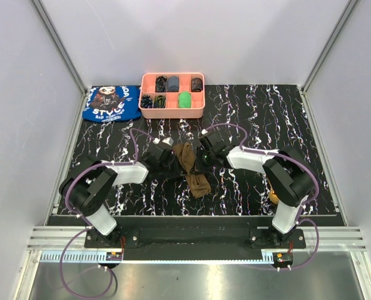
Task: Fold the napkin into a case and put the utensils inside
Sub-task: Fold the 2/3-rectangle-folded napkin at the center of the board, then grasp the top corner of the smaller rectangle folded napkin from the folded napkin.
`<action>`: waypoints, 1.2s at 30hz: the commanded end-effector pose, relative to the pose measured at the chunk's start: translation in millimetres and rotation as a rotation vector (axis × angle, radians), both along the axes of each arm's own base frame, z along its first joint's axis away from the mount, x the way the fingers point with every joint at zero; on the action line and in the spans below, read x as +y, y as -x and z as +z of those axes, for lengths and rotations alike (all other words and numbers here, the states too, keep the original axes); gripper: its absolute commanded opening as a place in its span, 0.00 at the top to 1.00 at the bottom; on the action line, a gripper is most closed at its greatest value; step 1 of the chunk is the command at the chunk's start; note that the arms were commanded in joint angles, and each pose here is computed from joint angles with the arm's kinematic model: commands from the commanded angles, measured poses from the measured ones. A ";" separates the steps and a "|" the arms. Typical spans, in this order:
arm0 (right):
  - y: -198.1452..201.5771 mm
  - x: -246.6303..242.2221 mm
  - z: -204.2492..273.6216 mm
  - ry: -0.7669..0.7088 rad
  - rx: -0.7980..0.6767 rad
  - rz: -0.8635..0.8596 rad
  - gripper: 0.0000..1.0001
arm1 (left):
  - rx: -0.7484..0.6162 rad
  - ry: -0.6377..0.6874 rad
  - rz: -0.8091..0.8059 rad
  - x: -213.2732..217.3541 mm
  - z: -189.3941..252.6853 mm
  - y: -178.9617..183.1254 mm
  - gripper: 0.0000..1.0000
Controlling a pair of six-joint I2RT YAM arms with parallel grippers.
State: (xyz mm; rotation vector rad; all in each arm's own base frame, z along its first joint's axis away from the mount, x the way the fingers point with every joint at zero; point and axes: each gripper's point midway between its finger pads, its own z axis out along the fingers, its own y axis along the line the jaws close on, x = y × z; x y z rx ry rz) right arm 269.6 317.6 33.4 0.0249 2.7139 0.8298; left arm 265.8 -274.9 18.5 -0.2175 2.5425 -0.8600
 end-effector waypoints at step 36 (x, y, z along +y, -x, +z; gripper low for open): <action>-94.0 29.1 62.0 -0.115 -0.288 0.115 0.36 | -0.145 -0.078 0.144 63.7 65.7 -54.7 0.67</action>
